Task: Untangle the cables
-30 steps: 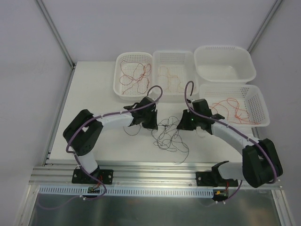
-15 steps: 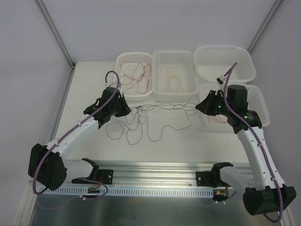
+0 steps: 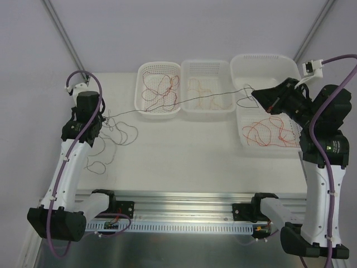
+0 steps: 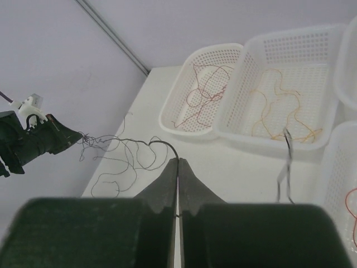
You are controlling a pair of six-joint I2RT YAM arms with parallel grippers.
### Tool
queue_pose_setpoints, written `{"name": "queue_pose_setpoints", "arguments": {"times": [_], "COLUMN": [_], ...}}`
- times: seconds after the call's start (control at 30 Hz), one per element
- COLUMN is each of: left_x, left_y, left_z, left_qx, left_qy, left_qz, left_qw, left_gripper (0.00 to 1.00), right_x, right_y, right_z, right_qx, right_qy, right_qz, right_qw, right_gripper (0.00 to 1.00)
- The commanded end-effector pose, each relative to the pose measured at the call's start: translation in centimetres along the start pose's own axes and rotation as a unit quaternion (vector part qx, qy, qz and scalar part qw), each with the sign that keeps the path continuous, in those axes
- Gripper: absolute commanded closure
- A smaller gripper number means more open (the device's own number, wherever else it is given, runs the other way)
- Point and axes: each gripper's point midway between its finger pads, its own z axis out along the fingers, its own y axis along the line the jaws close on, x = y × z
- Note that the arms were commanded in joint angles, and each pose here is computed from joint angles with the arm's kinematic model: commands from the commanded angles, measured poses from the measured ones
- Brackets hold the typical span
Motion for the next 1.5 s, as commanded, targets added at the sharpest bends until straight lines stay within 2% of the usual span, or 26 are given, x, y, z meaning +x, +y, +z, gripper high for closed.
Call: {"name": "queue_pose_setpoints", "arguments": {"times": [0.0,0.17,0.3,0.33,0.43,0.47,0.57,0.63,0.67,0.7,0.77,0.8,0.9,1.0,1.1,1.27,1.33,1.47], "left_x": [-2.3,-0.6,1.5,2.0,3.1,3.5,5.0,6.1,6.5,6.7,7.9,8.2,9.3,9.7,9.9,10.2,10.3,10.5], "left_y": [3.8,3.4,-0.2,-0.9,-3.0,-3.4,-6.1,-7.7,-8.2,-8.6,-9.3,-9.6,-10.3,-10.8,-11.6,-12.1,-12.2,-12.5], "left_z": [-1.2,0.1,0.3,0.5,0.0,-0.1,-1.4,-2.4,-2.7,-3.0,-3.5,-3.8,-4.5,-5.1,-5.8,-6.3,-6.3,-6.8], "left_qx": [-0.080,-0.079,0.025,0.045,0.109,0.124,0.212,0.270,0.284,0.296,0.319,0.326,0.343,0.356,0.370,0.376,0.376,0.384], "left_qy": [-0.029,-0.001,0.034,0.038,0.056,0.061,0.083,0.099,0.105,0.106,0.123,0.128,0.140,0.142,0.144,0.142,0.143,0.142], "left_qz": [0.038,0.053,0.040,0.040,0.042,0.042,0.039,0.031,0.028,0.025,0.019,0.017,0.014,0.013,0.017,0.022,0.021,0.023], "left_qw": [0.996,0.995,0.998,0.997,0.992,0.989,0.973,0.957,0.952,0.949,0.940,0.937,0.929,0.924,0.918,0.915,0.915,0.912], "left_gripper": [1.00,1.00,1.00,1.00,1.00,1.00,1.00,1.00,1.00,1.00,1.00,1.00,1.00,1.00,1.00,1.00,1.00,1.00], "right_x": [-2.2,1.3,5.7,8.3,12.5,15.4,20.2,23.3,23.8,23.9,24.1,23.5,22.9,23.4,26.0,28.7,30.7,33.4], "right_y": [2.4,2.1,-0.4,-1.0,-3.9,-4.8,-6.6,-7.8,-8.0,-8.2,-7.1,-6.1,-2.5,1.8,5.8,10.0,10.6,10.4], "right_z": [-0.2,0.9,1.7,1.9,2.6,2.8,3.3,3.5,3.5,3.7,4.3,4.9,6.6,8.7,10.8,13.0,13.6,14.6], "right_qx": [-0.050,-0.091,-0.068,-0.059,-0.009,0.003,0.041,0.077,0.085,0.091,0.072,0.052,-0.027,-0.117,-0.199,-0.274,-0.280,-0.268], "right_qy": [-0.024,0.033,0.097,0.140,0.186,0.219,0.287,0.326,0.333,0.332,0.333,0.319,0.301,0.297,0.326,0.360,0.381,0.401], "right_qz": [0.004,0.046,0.045,0.063,0.067,0.076,0.061,0.032,0.023,0.013,-0.006,-0.016,-0.037,-0.050,-0.059,-0.060,-0.061,-0.067], "right_qw": [0.998,0.994,0.992,0.986,0.980,0.973,0.955,0.942,0.939,0.939,0.940,0.946,0.953,0.946,0.922,0.890,0.879,0.873], "right_gripper": [0.99,0.99,0.99,0.99,0.99,0.99,0.89,0.77,0.70,0.54,0.44,0.35,0.22,0.14,0.09,0.09,0.09,0.10]}}
